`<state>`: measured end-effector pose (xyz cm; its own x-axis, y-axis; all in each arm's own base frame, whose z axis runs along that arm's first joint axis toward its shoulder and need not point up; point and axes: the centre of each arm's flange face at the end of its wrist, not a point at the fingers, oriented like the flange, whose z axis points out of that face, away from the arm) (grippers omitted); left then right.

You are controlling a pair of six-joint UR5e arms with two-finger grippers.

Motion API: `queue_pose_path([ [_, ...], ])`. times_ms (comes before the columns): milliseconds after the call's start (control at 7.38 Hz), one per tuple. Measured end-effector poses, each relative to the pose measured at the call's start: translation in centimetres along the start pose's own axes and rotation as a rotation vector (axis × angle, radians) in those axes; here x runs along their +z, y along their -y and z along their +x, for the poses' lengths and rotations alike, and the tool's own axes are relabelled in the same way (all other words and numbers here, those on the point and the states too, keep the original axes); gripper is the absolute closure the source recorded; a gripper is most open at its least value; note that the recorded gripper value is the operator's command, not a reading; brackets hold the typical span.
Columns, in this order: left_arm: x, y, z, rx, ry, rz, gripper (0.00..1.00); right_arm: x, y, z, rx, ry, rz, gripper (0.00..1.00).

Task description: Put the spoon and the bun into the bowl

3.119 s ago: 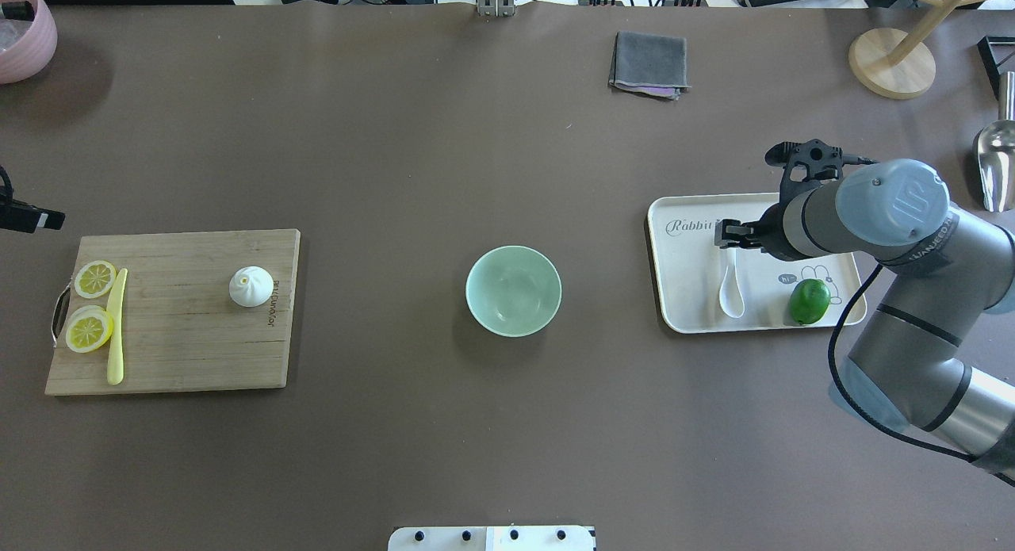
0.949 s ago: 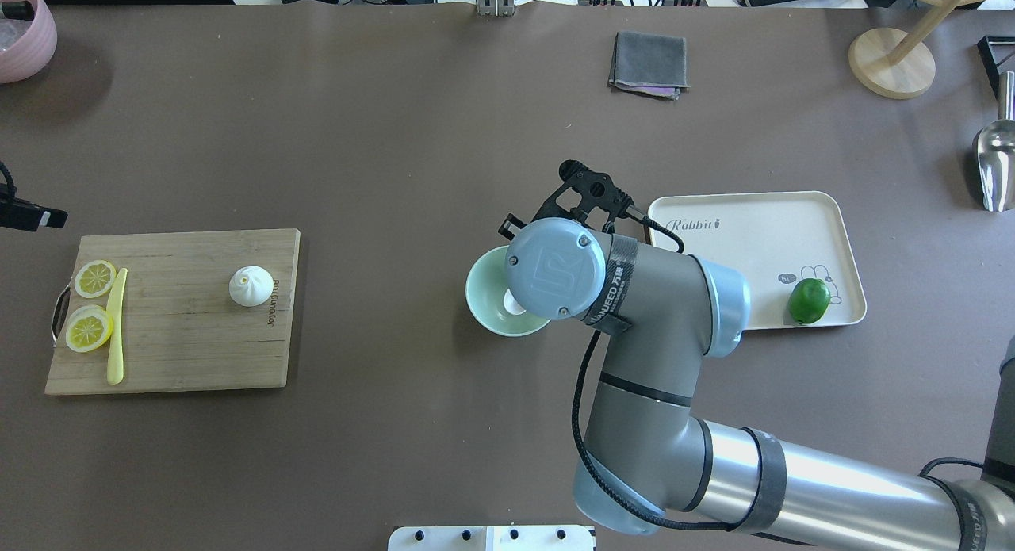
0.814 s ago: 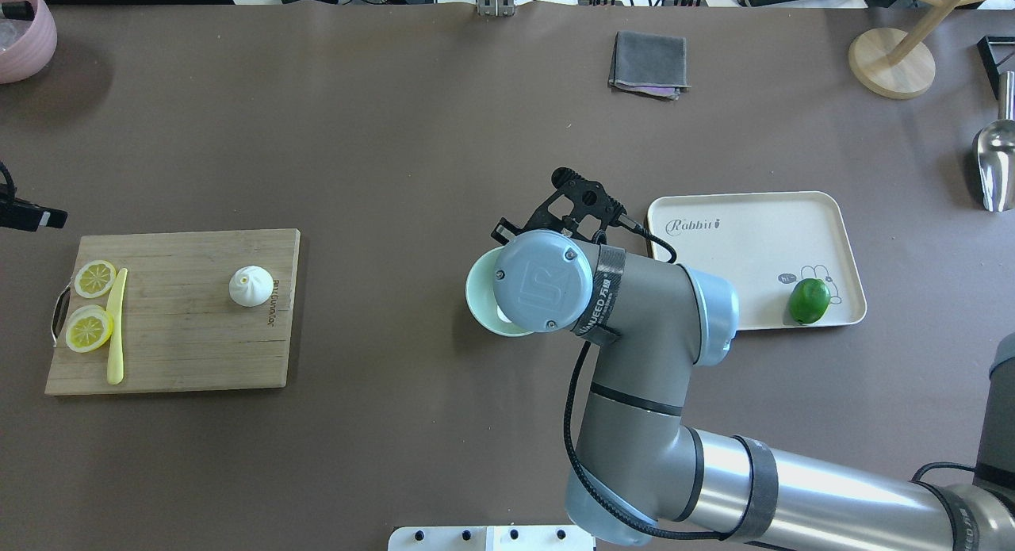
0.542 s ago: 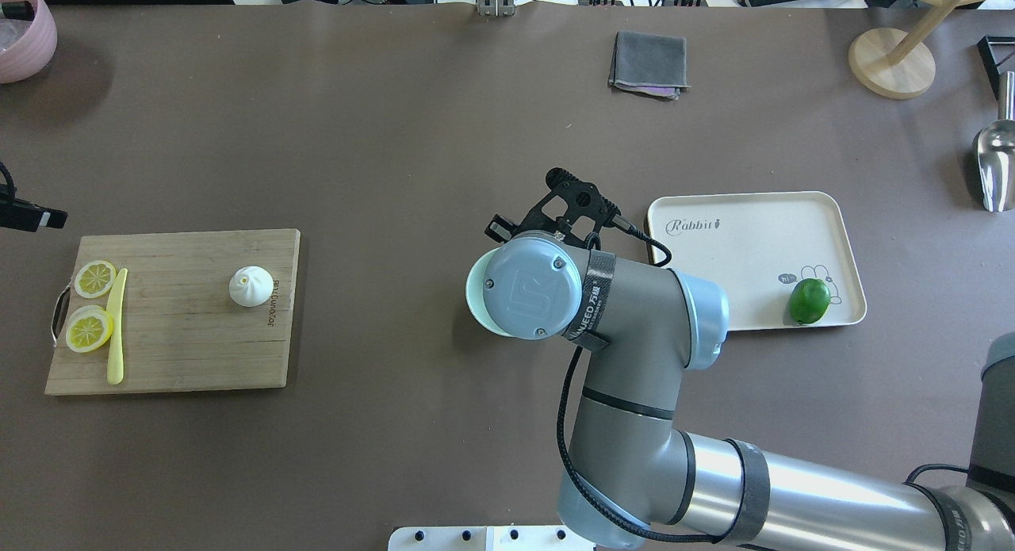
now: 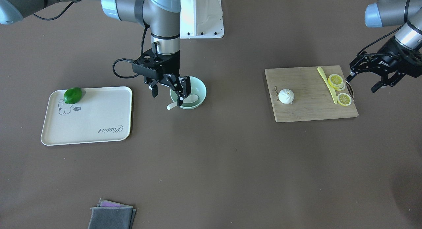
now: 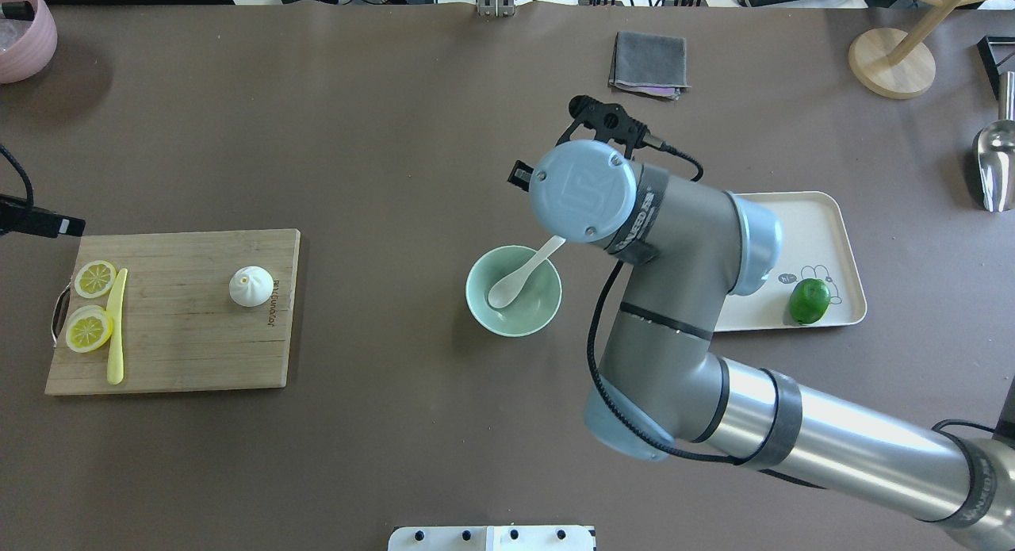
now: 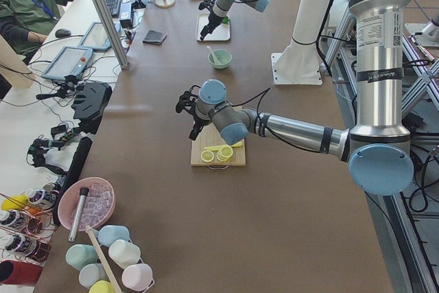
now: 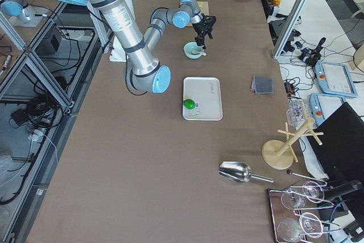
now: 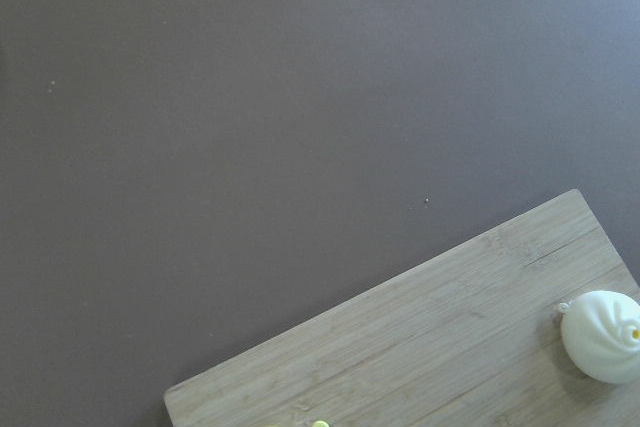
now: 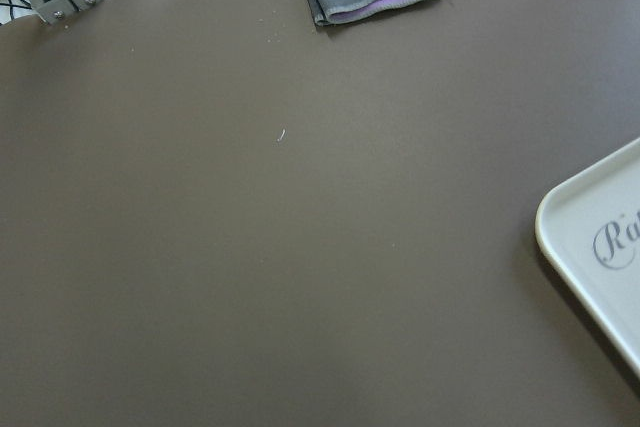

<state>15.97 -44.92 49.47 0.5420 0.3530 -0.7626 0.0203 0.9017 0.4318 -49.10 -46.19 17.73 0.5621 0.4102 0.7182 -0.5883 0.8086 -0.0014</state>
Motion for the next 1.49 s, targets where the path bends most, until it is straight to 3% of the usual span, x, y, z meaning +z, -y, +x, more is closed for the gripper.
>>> queue_pose_path([
  [542,7.3,-3.2,10.0,-0.049,0.058,0.026,0.03,-2.8,17.7,14.3,-0.394,0.035,-0.239,0.0],
  [678,9.0,-3.8,12.2,-0.037,0.068,0.041,0.03,-3.0,20.6,18.0,-0.482,0.048,-0.273,0.0],
  [814,10.6,-4.1,14.4,-0.018,0.068,0.052,0.11,-2.9,22.4,21.0,-0.549,0.059,-0.3,0.0],
  [949,12.3,-4.3,16.5,-0.007,0.066,0.062,0.5,-2.8,23.5,23.3,-0.59,0.068,-0.319,0.0],
  [1085,14.0,-4.1,18.2,-0.008,0.064,0.071,1.0,-2.8,24.1,24.5,-0.606,0.071,-0.327,0.0],
  [1492,15.6,-3.4,19.6,-0.014,0.065,0.086,1.0,-2.9,24.6,25.4,-0.61,0.072,-0.329,0.0],
])
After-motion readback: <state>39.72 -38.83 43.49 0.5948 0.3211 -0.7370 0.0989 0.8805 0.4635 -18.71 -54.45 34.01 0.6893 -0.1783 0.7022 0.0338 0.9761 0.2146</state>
